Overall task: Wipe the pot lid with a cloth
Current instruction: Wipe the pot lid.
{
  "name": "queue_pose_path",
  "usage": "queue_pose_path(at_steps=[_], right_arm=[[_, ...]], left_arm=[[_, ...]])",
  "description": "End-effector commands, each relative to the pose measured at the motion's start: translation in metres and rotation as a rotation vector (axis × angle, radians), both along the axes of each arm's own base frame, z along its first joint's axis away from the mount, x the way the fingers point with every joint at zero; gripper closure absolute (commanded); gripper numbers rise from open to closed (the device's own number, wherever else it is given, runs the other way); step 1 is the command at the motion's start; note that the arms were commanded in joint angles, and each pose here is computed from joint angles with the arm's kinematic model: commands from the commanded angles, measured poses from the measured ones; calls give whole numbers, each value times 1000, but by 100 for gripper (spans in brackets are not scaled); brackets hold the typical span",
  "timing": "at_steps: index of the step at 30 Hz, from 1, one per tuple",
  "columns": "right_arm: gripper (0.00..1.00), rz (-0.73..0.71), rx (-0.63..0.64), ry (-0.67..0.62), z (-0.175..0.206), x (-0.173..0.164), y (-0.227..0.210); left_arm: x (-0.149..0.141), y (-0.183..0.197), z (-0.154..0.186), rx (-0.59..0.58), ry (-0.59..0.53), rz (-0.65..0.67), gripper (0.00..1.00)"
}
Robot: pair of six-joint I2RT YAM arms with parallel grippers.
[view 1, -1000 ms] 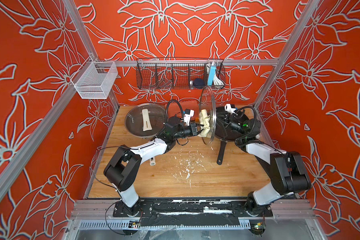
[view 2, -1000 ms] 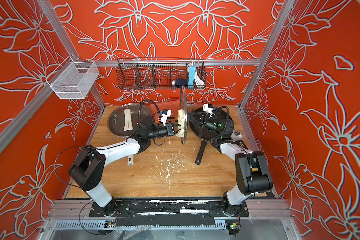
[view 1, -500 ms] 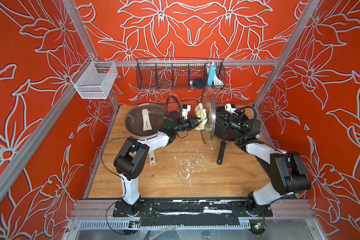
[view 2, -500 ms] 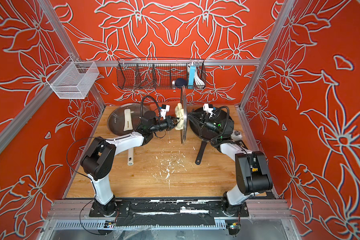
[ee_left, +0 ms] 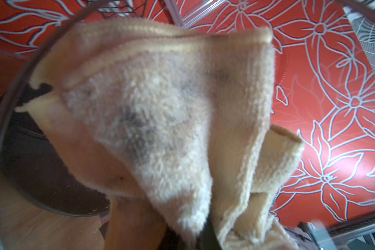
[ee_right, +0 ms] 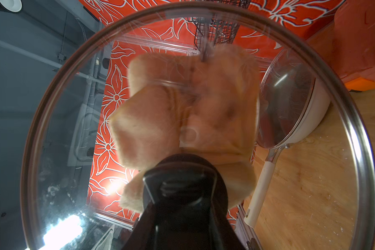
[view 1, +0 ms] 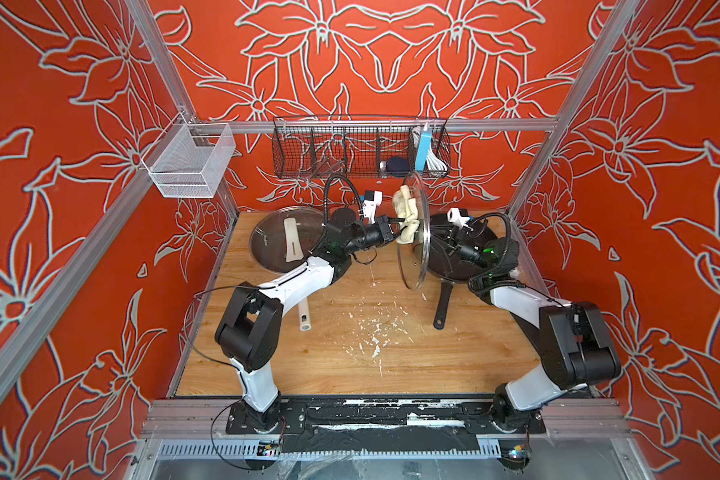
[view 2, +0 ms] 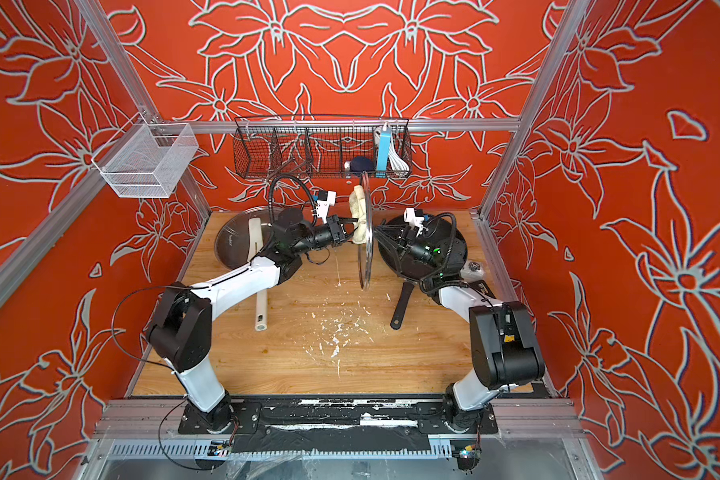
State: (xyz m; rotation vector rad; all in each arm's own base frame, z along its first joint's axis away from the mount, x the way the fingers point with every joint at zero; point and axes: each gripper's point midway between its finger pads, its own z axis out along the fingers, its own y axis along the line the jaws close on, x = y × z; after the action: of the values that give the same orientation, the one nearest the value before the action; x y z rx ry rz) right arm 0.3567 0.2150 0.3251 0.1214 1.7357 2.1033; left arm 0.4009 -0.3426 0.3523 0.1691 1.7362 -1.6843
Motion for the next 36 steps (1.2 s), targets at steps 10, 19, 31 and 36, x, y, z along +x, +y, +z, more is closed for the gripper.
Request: queue_pose_path(at_steps=[10,19,31,36], right_arm=[[100,-14,56,-189,43,-14,-3],[100,-11,61,-199,49,-15,-3],[100,-9,68,-212,57,-19,-3],[100,-10,63,-215,55,-18,-3]], left_arm=[[-94,-8,36,-8,-155,-97,100],[-105,1,-16,53,-89,-77,100],[-58,-7,-80,109,49,-53,100],[-53,-5,-84,83,84,-61,100]])
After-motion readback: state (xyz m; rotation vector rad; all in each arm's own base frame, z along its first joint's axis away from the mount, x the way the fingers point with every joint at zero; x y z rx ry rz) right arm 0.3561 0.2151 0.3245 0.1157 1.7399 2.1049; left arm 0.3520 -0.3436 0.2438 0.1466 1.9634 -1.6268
